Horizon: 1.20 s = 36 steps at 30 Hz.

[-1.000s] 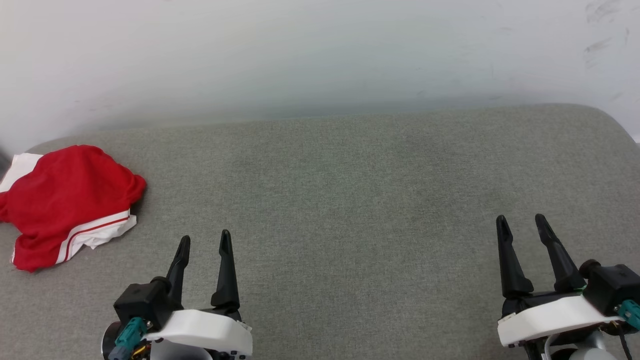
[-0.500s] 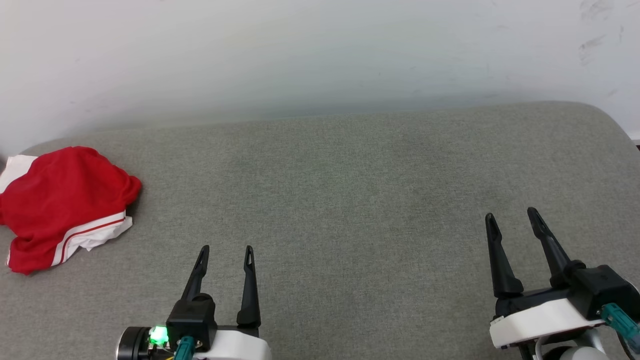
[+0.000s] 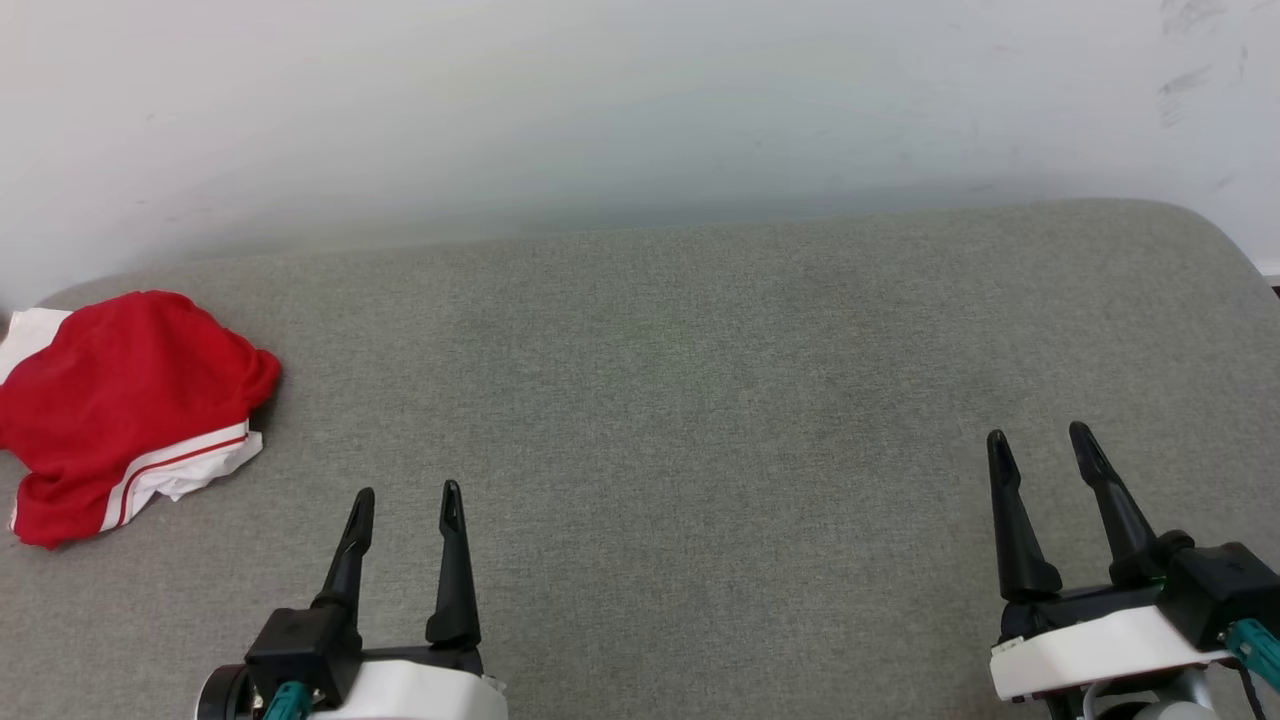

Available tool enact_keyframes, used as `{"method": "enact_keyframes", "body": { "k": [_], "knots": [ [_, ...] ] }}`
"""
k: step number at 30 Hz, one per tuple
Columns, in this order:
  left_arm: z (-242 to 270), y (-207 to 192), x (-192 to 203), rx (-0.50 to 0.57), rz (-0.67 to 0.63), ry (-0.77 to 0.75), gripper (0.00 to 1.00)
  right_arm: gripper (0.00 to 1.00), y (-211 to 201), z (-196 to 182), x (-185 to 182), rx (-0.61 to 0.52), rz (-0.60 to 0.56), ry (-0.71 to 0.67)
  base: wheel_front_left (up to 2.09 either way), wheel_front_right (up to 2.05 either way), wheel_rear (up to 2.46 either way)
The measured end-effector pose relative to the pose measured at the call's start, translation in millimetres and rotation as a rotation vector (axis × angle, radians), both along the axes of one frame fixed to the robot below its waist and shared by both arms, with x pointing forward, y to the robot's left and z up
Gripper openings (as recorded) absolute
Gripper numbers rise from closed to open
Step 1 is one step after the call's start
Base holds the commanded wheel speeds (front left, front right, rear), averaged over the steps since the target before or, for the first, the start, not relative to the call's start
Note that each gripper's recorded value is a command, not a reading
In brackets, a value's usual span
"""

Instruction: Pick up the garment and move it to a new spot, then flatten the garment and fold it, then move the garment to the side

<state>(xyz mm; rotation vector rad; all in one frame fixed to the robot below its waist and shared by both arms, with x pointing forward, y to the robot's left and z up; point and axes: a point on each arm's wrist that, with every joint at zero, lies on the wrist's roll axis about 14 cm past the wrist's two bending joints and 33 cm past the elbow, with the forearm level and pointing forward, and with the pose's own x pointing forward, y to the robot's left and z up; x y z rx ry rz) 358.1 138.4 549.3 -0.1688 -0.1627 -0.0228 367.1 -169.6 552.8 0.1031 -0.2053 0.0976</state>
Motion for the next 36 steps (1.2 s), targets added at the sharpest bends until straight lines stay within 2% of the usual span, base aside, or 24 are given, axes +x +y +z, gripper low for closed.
{"method": "enact_keyframes", "body": {
  "k": [13, 23, 36],
  "knots": [
    [-10, 2, -5, 0.059, -0.055, -0.012, 1.00, 1.00, -1, -15, -3, -0.004, -0.006, 0.032, 0.00, 0.00, 0.00],
    [-11, 6, -7, 0.116, -0.050, -0.025, 1.00, 1.00, 10, -13, -3, -0.058, 0.024, 0.014, 0.00, 0.00, 0.00],
    [-12, 49, -31, 0.110, 0.092, -0.011, 1.00, 1.00, 51, -18, 3, -0.046, 0.151, 0.025, 0.00, 0.00, 0.00]
  ]
}}
